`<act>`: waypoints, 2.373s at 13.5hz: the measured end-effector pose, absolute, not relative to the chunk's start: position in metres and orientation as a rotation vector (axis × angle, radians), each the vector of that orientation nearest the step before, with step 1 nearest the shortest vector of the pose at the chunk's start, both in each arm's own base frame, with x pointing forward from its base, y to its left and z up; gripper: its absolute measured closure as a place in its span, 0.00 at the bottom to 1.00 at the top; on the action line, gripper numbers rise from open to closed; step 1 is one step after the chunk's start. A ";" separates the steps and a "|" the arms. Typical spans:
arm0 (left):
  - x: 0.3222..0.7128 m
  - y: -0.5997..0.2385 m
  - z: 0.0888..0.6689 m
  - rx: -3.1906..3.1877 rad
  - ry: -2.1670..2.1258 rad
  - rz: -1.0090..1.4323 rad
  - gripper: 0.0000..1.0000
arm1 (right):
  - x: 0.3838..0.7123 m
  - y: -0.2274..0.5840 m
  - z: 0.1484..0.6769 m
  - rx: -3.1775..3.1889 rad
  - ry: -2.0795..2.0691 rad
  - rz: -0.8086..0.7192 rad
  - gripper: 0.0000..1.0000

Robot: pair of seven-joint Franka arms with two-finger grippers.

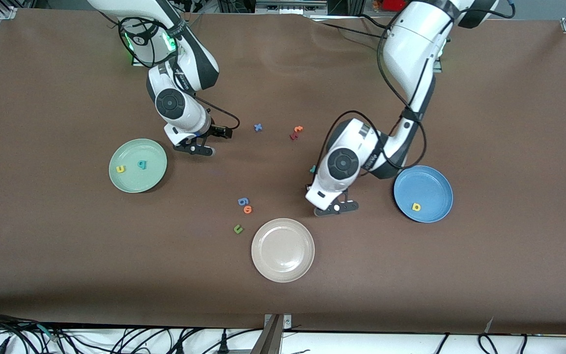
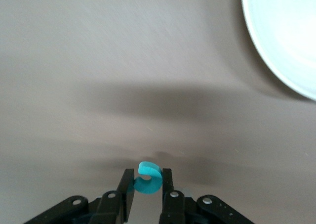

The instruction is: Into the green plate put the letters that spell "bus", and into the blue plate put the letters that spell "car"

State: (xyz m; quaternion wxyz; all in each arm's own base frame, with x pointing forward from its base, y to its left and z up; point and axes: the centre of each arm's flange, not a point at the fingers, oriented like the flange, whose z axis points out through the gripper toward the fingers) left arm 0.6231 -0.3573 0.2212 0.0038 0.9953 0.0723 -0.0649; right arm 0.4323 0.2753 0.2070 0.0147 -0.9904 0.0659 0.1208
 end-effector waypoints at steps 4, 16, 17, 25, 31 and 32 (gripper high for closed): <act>0.653 -0.286 0.251 3.119 0.042 -0.267 0.73 | 0.411 0.291 0.199 -3.100 0.044 0.343 0.02; 0.691 -0.103 0.264 3.052 -0.281 -0.394 0.73 | 0.395 0.285 0.173 -3.094 -0.032 0.255 0.22; 0.690 -0.100 0.262 3.054 -0.279 -0.407 0.73 | 0.394 0.287 0.171 -3.092 -0.038 0.248 0.22; 0.687 -0.078 0.255 3.078 -0.308 -0.456 0.73 | 0.394 0.288 0.170 -3.090 -0.044 0.243 0.53; 0.687 -0.083 0.254 3.075 -0.320 -0.455 0.17 | 0.392 0.287 0.169 -3.092 -0.045 0.246 0.54; 0.686 -0.087 0.254 3.075 -0.322 -0.455 0.08 | 0.391 0.286 0.169 -3.094 -0.046 0.250 0.54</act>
